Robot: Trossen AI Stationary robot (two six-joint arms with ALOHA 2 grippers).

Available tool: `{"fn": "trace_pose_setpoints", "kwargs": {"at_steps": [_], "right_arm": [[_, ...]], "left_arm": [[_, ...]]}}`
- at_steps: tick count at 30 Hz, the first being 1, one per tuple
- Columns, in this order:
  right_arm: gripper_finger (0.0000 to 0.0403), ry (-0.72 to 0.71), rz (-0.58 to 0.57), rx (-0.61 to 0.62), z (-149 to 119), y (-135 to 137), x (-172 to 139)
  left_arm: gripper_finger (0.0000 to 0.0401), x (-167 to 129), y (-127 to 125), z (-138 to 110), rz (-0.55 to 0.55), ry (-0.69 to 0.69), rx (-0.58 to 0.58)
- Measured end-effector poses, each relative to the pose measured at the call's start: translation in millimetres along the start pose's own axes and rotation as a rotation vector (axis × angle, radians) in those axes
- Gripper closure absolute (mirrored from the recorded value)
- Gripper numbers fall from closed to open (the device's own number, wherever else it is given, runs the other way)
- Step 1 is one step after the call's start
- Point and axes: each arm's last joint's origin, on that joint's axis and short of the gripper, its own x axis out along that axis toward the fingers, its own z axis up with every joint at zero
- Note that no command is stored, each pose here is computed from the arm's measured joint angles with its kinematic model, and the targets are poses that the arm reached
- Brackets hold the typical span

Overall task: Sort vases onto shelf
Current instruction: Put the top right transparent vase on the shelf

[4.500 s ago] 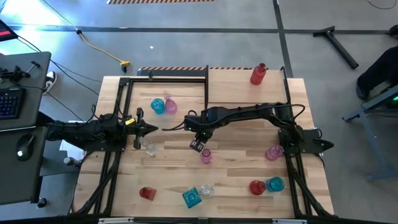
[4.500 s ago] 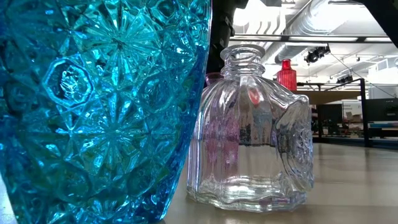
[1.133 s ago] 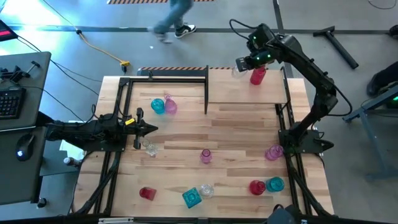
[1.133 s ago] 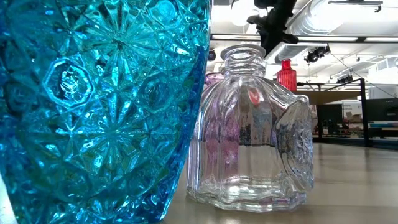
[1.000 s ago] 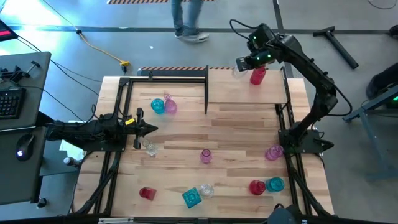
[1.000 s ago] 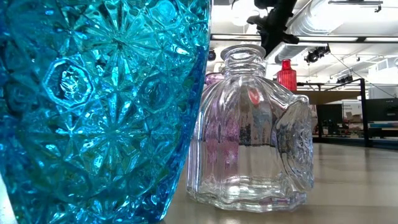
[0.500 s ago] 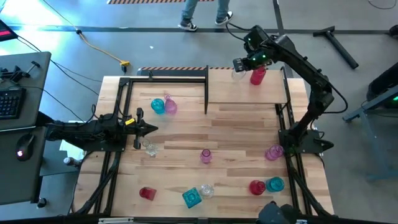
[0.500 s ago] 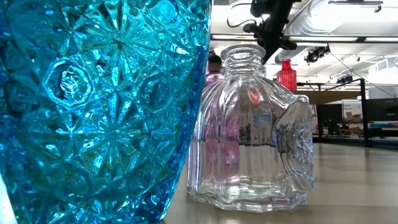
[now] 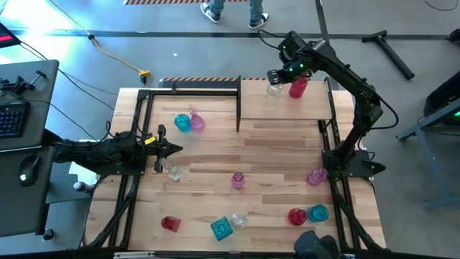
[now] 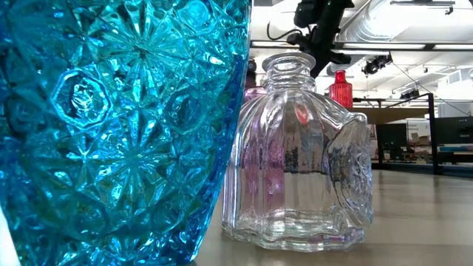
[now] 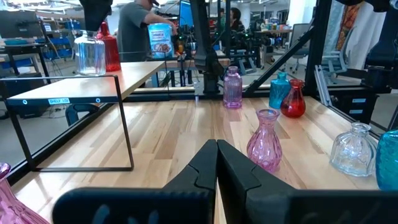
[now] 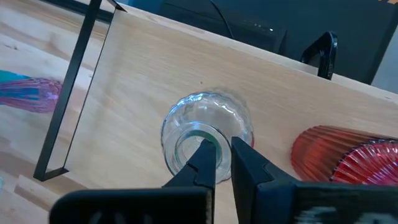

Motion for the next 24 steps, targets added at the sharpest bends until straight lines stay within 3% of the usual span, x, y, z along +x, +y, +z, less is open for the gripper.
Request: {"fn": "trace_pose_setpoints", "kwargs": {"at_steps": [24], "right_arm": [[0.0396, 0.019, -0.002, 0.003, 1.0, -0.5, 4.4]], "left_arm": [[0.0400, 0.0, 0.0, 0.1, -0.001, 0.000, 0.000]]}}
